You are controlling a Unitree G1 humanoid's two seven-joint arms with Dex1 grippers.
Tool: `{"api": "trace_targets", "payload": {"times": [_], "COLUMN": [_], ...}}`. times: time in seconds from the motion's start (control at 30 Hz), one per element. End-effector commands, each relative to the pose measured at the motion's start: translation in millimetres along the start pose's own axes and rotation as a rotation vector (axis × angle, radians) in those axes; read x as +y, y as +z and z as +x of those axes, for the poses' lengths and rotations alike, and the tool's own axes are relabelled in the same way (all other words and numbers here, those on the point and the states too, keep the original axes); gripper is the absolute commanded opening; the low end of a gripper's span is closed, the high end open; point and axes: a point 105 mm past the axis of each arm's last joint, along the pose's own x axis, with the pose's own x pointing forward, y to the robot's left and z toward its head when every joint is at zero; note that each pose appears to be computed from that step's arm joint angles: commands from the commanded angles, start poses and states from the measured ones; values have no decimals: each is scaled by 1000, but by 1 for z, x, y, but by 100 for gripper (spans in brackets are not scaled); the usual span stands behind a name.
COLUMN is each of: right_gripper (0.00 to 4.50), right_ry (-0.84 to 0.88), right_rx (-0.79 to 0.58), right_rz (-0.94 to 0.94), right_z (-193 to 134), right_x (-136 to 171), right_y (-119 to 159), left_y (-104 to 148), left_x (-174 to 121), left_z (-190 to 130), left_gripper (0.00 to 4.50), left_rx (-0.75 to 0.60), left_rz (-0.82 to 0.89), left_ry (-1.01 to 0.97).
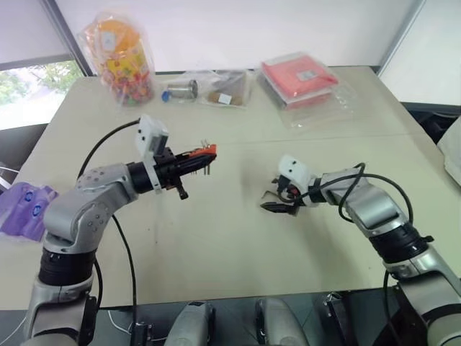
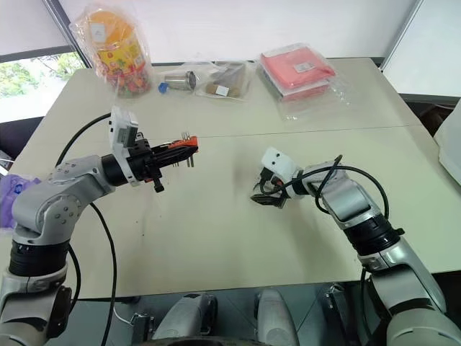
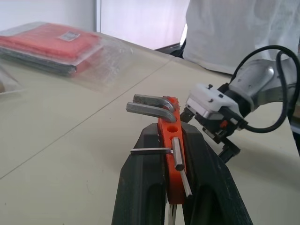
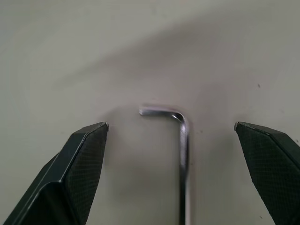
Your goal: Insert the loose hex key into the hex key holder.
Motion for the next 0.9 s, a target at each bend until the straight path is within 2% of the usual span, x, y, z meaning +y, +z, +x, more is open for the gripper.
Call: {"api": "trace_targets", "payload": {"times": [0.03, 0.2, 0.27, 0.3, 0.53, 0.7, 0.8, 0.9], "right_gripper": [447, 447, 395, 365, 17, 7, 7, 7], "right_ry": [-26, -31, -30, -29, -17, -39, -177, -387], "right_rx": [-8, -12, -10, -9, 0, -31, -237, -504], "right_rz": [-35, -8, 0, 3, 33, 28, -53, -158], "right_z": [-2, 1, 3, 4, 7, 4, -3, -22], "right_x": [-8, -10, -10, -9, -8, -9, -23, -40], "right_y": [5, 3, 1, 1, -3, 3, 39, 88], "left_y": [11, 11, 10, 10, 12, 12, 13, 14], "left_x": [-5, -6, -7, -6, -5, -4, -3, -1], "left_z": [-2, -3, -3, -3, -4, -3, 1, 7], "left_gripper": [0, 0, 0, 0, 0, 0, 0, 0], "left_rx": [-27, -22, -21, -20, -17, -21, -33, -44], "left_rz": [50, 59, 59, 61, 69, 68, 65, 66], "left_ry": [0, 3, 4, 4, 10, 10, 8, 6]}}
